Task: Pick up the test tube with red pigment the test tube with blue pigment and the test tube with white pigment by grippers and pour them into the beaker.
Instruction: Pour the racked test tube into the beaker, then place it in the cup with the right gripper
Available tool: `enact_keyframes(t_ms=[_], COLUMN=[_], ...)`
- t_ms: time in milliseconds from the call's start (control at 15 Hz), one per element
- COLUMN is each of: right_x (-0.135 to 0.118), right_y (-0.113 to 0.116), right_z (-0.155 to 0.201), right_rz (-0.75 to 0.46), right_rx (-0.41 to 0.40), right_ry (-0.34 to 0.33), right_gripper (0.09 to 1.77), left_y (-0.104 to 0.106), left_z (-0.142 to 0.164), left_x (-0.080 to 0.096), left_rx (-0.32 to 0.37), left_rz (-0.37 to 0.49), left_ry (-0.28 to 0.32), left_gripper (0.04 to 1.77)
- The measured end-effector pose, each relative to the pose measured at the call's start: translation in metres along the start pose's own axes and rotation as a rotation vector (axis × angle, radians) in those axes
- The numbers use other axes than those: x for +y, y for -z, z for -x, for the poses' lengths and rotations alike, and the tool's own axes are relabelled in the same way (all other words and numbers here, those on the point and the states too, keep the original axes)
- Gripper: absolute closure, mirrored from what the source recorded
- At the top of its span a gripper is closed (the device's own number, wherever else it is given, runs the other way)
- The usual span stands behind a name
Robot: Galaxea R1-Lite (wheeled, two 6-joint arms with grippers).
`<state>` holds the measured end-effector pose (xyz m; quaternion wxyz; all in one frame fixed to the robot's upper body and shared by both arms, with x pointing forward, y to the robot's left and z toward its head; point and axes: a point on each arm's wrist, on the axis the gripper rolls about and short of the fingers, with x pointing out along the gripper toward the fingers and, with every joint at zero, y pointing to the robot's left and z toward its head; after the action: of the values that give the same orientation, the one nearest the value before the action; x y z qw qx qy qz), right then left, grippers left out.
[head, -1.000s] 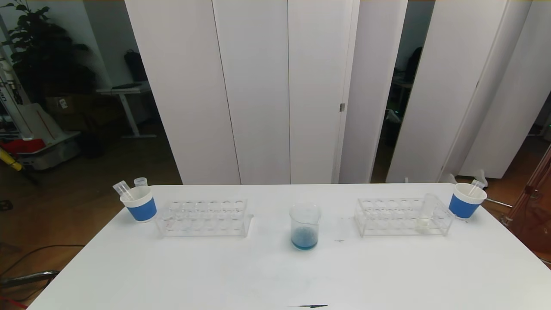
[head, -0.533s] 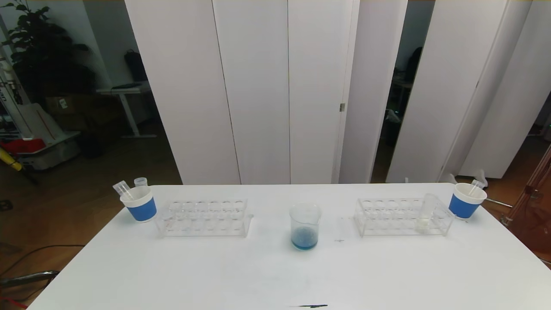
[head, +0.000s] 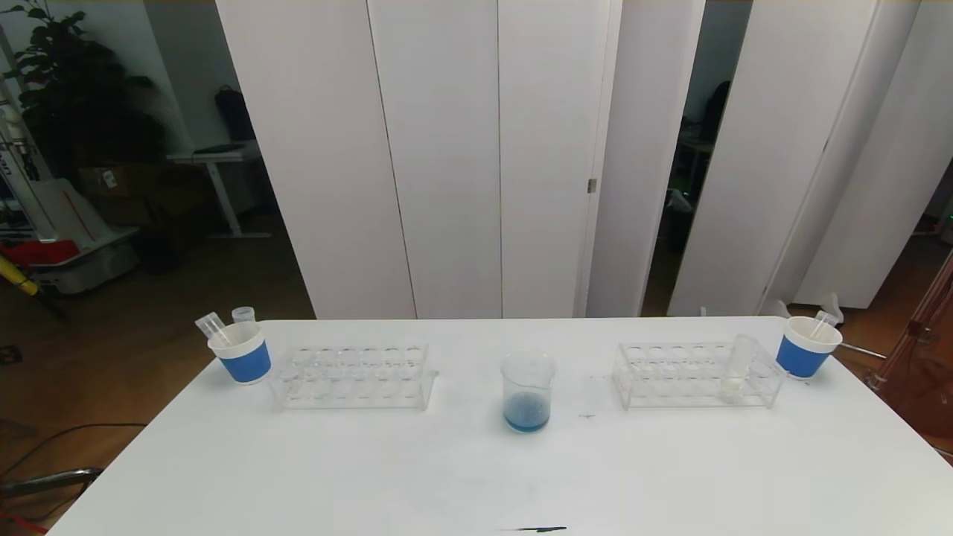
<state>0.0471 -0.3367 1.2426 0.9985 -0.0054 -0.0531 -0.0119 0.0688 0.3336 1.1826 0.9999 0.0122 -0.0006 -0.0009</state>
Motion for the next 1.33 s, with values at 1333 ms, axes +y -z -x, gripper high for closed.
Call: enact_keyframes(t_ms=[1333], right_x=[-0.01], right_y=[-0.112], right_z=[-0.266], right_rz=[-0.038], right_rx=[0.146], right_ry=[0.071], right_gripper=[0.11], left_y=[0.0], left_z=[0.0], left_x=[0.0], left_rx=[0.001], left_rz=[0.0], left_ry=[0.0], left_gripper=[0.08])
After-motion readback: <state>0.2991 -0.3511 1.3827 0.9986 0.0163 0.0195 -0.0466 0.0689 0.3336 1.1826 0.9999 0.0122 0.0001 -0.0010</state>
